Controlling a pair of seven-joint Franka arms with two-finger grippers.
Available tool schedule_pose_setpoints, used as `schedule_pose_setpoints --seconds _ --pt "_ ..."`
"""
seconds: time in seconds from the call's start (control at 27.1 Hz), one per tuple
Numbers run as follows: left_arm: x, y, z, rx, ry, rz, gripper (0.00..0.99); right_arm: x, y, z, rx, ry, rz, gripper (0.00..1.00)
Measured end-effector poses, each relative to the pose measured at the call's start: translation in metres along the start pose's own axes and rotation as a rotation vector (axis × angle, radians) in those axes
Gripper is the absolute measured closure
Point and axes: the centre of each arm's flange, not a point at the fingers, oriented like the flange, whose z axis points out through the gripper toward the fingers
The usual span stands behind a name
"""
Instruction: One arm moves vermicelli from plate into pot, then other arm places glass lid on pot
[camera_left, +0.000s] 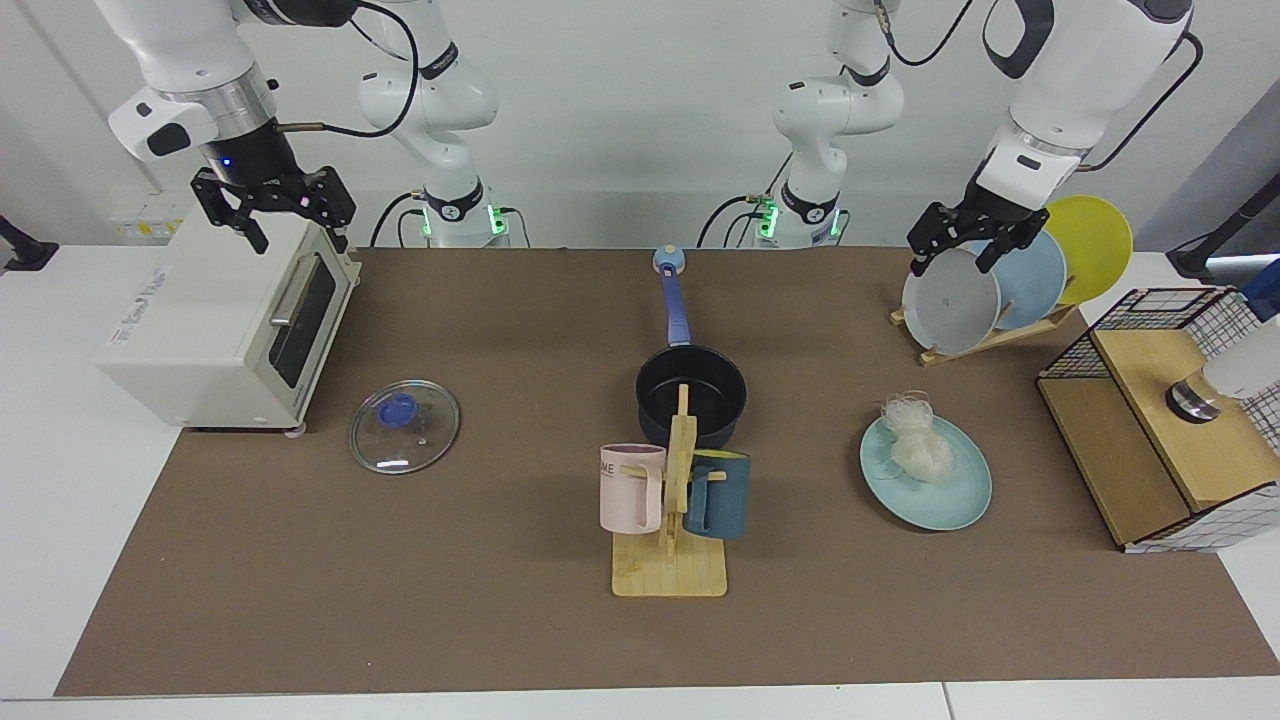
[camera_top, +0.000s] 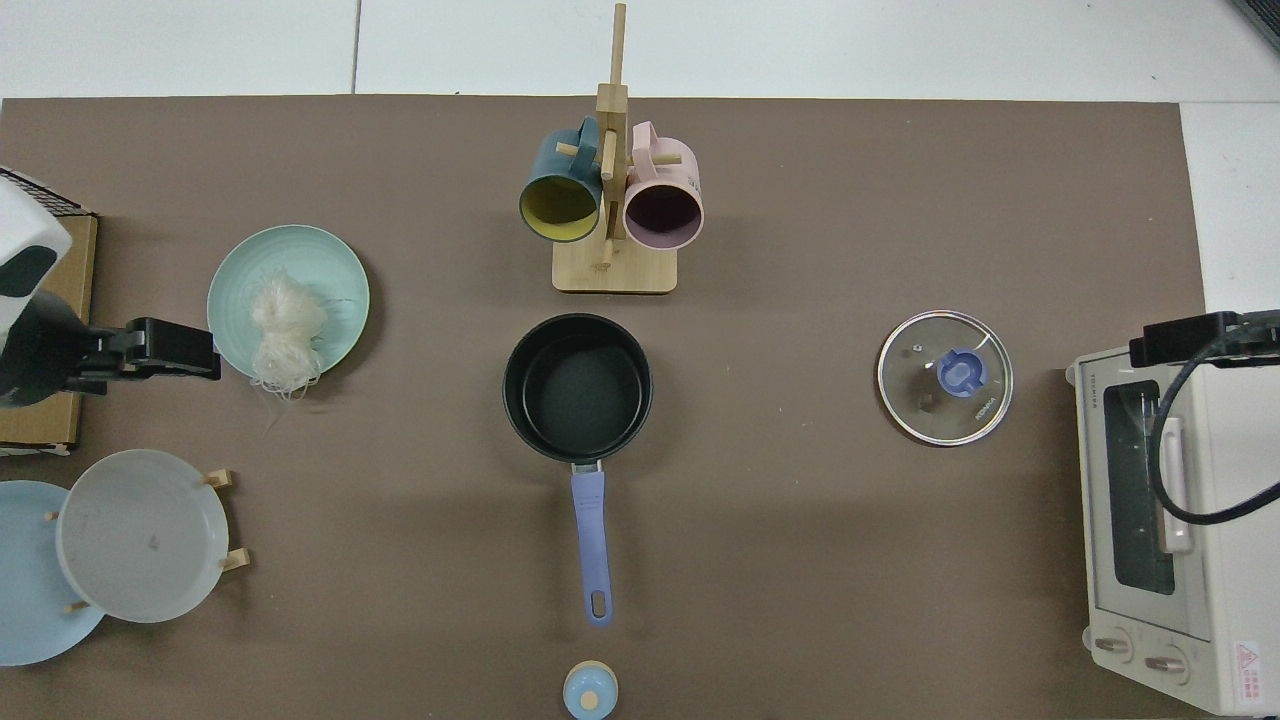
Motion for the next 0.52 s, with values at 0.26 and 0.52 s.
schedule_pose_setpoints --seconds 0.26,0.52 --pt "-0.0001 -0.0001 0.0005 0.000 -0.001 0.000 0.000 0.0000 0.0012 0.0000 0.000 0.000 0.002 0.00" --pt "-0.0003 0.0006 0.0000 0.000 0.000 0.001 0.000 0.0000 0.0005 0.0000 0.000 0.000 0.001 0.00"
